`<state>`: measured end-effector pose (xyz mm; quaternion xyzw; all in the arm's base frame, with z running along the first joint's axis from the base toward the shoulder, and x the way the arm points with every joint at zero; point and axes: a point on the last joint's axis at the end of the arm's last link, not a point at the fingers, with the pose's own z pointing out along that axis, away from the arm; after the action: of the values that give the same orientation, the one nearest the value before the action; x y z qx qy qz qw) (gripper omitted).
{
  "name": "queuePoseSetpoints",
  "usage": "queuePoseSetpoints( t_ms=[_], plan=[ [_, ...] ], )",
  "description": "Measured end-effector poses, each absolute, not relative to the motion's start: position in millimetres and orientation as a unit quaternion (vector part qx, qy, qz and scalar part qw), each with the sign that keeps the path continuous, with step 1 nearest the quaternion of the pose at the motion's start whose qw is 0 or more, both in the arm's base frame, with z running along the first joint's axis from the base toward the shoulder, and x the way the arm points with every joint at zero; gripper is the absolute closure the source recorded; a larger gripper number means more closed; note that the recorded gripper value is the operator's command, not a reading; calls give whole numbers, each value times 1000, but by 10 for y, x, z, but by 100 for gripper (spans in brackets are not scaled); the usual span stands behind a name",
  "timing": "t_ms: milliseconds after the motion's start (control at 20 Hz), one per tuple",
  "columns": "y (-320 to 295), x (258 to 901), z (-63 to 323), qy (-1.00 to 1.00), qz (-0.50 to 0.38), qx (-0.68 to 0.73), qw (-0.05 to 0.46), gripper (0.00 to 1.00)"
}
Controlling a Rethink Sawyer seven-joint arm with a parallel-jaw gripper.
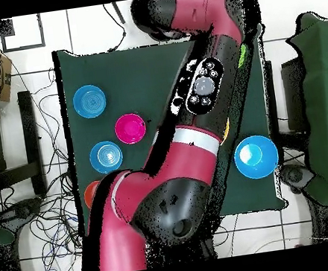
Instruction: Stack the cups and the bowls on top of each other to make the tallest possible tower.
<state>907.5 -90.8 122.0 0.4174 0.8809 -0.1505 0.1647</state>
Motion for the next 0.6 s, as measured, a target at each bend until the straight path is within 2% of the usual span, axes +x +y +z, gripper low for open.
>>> queuePoseSetpoints(
  t_ms=[350,600],
  plan=[
    [-802,9128,1338,896,-88,407,155,0],
    [-688,9173,1398,906,-75,385,157,0]
  ],
)
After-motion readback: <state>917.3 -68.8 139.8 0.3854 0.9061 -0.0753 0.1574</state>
